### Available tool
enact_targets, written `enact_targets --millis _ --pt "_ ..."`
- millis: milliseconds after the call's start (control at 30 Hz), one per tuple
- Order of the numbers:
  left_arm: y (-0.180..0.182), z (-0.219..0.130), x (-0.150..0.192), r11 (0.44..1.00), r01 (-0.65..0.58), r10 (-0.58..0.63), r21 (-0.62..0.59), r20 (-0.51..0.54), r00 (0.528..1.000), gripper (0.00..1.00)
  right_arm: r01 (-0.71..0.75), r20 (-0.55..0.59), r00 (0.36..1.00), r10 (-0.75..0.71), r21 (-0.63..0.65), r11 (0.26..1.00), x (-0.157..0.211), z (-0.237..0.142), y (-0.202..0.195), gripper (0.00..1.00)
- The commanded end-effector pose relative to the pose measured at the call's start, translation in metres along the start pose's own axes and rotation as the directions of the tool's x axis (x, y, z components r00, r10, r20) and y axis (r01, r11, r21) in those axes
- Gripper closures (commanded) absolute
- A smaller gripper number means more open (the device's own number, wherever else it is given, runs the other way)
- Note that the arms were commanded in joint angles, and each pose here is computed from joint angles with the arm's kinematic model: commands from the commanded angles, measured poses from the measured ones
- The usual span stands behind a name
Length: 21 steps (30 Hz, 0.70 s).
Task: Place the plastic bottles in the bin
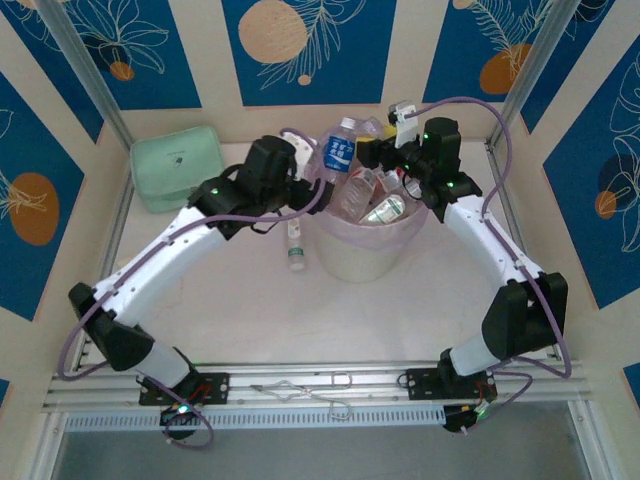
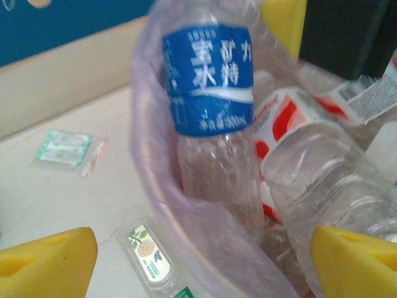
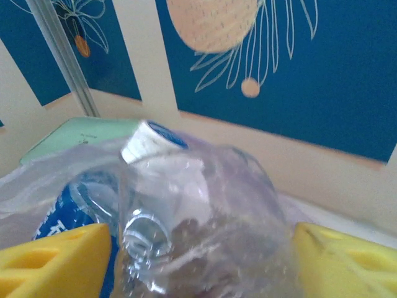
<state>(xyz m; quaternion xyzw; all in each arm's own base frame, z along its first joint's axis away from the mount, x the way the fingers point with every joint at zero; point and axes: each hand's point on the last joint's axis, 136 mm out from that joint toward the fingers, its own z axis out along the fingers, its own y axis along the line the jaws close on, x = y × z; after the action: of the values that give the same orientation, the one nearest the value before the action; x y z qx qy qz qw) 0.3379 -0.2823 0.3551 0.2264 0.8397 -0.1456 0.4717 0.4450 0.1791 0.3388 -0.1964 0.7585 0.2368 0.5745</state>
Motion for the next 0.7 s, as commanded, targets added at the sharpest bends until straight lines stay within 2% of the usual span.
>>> enact_targets --millis 0,133,267,467,600,667 --pt "0.013 -0.041 -0.026 0.997 0.070 -0.073 0.032 0.120 0.990 0.11 -0.075 -0.196 0.978 0.073 -0.002 0.997 0.039 -0.016 0.009 0.10" --pt "0.039 -0.057 -0.017 0.990 0.138 -0.137 0.001 0.136 0.981 0.11 -0.025 -0.100 0.995 0.023 -0.023 0.999 -0.005 -0.032 0.019 0.03" --pt "0.056 -0.047 0.015 0.980 0.196 -0.193 -0.036 0.078 0.978 0.11 0.008 -0.024 1.000 -0.008 -0.031 0.999 -0.039 -0.046 0.026 0.01" --pt "0.062 -0.005 0.076 0.954 0.288 -0.290 -0.083 -0.017 0.957 0.15 0.010 0.026 1.000 -0.010 -0.006 1.000 -0.064 -0.054 0.023 0.02" --pt "0.060 0.040 0.116 0.907 0.412 -0.417 -0.086 -0.046 0.908 0.17 -0.040 0.024 0.999 0.040 -0.009 0.999 -0.060 -0.053 0.023 0.07" --pt "0.059 0.059 0.133 0.890 0.445 -0.453 -0.102 -0.076 0.888 0.14 -0.053 0.033 0.998 0.053 -0.006 0.999 -0.059 -0.060 0.023 0.09"
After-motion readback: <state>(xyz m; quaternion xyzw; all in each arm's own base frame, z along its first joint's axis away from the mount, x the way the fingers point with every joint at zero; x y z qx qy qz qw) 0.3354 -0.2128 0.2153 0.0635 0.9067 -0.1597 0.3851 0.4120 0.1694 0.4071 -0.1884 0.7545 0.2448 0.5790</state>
